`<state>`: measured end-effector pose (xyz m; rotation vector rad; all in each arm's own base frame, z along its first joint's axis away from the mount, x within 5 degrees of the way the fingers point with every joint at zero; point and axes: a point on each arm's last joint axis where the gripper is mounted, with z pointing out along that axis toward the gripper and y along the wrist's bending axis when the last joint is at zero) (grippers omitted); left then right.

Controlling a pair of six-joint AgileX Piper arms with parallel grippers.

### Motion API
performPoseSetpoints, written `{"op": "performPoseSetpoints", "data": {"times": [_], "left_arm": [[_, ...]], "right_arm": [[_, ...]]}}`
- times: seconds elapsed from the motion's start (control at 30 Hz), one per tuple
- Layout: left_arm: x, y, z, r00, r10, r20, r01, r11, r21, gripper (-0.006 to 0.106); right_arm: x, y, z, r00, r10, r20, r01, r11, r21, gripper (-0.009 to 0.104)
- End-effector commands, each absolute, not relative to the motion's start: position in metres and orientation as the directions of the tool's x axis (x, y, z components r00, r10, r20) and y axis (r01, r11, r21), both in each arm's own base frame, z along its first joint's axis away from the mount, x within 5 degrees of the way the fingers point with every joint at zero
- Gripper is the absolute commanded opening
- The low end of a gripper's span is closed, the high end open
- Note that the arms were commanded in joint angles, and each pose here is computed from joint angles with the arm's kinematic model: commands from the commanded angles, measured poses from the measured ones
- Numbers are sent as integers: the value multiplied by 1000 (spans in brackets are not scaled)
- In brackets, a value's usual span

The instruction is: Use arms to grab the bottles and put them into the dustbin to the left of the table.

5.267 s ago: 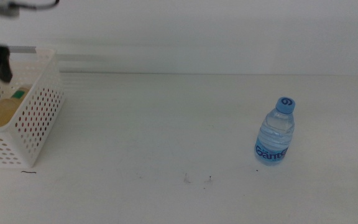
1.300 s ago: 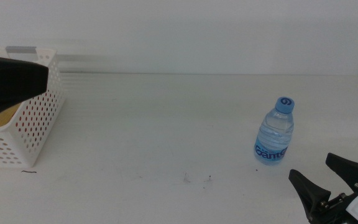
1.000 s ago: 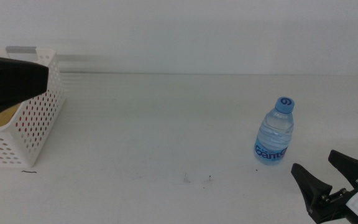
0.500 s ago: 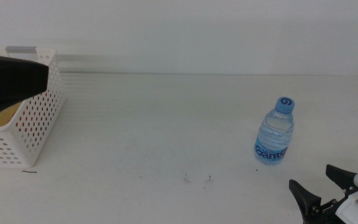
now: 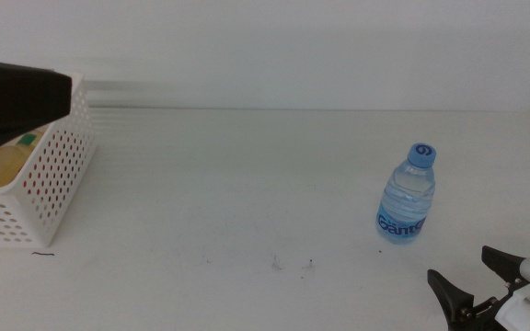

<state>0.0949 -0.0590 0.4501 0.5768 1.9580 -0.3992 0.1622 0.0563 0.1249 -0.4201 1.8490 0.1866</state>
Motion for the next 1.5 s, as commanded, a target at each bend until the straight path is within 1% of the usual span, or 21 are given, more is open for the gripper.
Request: {"op": "performPoseSetpoints", "data": {"times": [0.0,0.1,0.43,0.6,0.7,0.87,1.1,1.27,1.47], "left_arm": [[95,-60,451,-358,211,-910,559,828,-28,94],[95,-60,451,-356,210,-910,559,829,-28,94],[95,-60,451,-355,209,-911,559,829,-28,94],[95,-60,451,-355,209,-911,559,829,-28,94],[95,-60,451,-355,209,-911,559,829,-28,94],[95,-60,451,-355,209,-911,559,829,-28,94],[95,-60,451,-355,209,-911,559,829,-28,94],[95,-60,451,-355,209,-911,559,829,-28,94],[95,-60,451,-355,209,-911,559,829,-28,94]], "right_arm": [[162,55,125,-253,-196,-947,-370,924,-92,92],[162,55,125,-253,-196,-947,-370,924,-92,92],[208,69,151,-86,-143,-986,-360,927,-103,92],[219,74,159,-42,-128,-991,-364,926,-105,92],[224,75,158,-70,-141,-988,-366,925,-106,92],[232,77,157,-76,-146,-986,-363,925,-109,92],[248,81,135,-142,-168,-976,-358,927,-108,92],[263,83,124,-154,-196,-968,-341,930,-134,92],[286,90,112,-160,-194,-968,-333,933,-132,92]]}}
